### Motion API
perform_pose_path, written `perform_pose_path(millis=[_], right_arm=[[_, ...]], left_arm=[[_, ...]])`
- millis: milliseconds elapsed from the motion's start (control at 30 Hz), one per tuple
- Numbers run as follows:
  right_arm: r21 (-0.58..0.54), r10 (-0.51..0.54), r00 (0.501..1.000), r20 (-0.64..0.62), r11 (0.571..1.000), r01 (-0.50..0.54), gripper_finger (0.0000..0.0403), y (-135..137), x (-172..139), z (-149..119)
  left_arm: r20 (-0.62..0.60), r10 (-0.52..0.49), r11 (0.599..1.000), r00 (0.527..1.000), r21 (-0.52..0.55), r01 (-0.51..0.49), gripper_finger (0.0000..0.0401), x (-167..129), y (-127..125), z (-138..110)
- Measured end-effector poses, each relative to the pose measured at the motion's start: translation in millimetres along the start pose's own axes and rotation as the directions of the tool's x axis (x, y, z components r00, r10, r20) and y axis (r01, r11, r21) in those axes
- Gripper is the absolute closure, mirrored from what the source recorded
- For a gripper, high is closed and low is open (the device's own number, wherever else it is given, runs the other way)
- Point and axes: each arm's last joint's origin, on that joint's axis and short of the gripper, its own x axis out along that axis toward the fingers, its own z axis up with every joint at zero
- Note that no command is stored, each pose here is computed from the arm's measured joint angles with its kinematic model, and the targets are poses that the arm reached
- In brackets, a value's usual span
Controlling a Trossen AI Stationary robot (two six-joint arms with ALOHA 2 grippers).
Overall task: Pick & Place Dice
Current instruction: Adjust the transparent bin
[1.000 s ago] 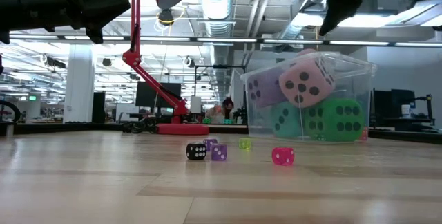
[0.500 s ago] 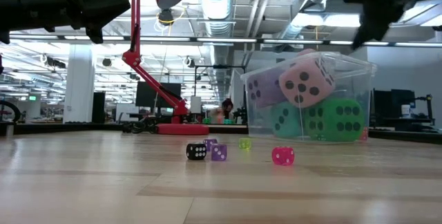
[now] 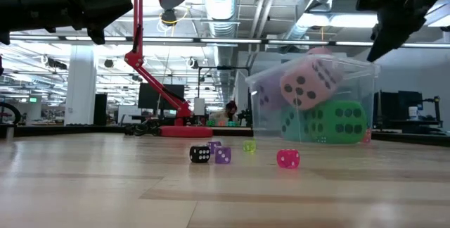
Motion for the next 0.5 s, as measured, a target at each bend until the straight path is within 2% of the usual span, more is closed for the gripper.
perform_pose_path(millis=[233,367,500], right_arm=[[-0.007,0.040,0.998,0.045,0.999,-0.040,0.0403,-0.5,-6.3,0.2],[0.043,0.109,0.994,-0.013,0.993,-0.108,0.0403,1.6,-5.1,-2.4],[0.064,0.082,0.993,-0.082,0.995,-0.077,0.0403,2.8,7.7,-5.8]], left_arm=[[0.000,0.001,1.000,1.000,0.001,-0.001,0.0348,0.0,0.1,0.0],[-0.001,0.000,1.000,1.000,0.001,0.000,0.0348,0.0,0.0,-0.1],[0.000,0.000,1.000,1.000,0.001,0.000,0.0348,0.0,0.0,0.0]])
